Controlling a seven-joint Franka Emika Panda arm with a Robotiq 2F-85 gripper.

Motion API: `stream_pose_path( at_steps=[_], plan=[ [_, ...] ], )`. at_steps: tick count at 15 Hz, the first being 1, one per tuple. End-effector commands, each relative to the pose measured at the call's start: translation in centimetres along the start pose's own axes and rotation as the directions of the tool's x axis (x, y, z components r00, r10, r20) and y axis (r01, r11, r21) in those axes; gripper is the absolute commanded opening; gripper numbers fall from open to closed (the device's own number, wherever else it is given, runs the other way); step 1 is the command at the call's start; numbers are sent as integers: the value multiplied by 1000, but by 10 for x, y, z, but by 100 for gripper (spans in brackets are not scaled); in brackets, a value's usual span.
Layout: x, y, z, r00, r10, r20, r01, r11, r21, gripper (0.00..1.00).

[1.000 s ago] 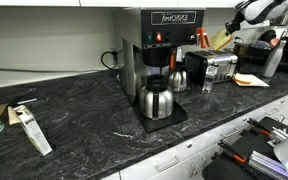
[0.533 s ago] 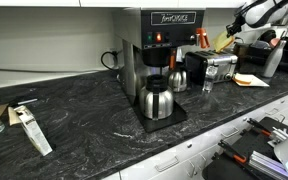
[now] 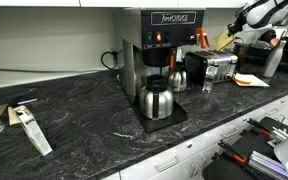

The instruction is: Pick up the bread and put it in the toaster

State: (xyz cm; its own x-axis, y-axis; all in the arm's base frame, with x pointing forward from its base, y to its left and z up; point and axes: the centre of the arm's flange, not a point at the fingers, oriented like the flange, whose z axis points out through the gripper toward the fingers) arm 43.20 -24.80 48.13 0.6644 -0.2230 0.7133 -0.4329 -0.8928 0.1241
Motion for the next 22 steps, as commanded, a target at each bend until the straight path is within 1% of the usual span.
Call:
stream_pose_path(
  at_steps=[1,5,14,19,22],
  plan=[
    [3,2,-4,999,6,-39,-5,1000,14,3],
    [2,-6,-6,999,8,-35,-7,999,32,3],
    [-24,-10,2,999,37,35,-39,998,49,3],
    [-32,-11,4,998,1,67,-4,999,42,3],
    [-27,-10,5,997,-35,63,33,999,39,3]
  ],
)
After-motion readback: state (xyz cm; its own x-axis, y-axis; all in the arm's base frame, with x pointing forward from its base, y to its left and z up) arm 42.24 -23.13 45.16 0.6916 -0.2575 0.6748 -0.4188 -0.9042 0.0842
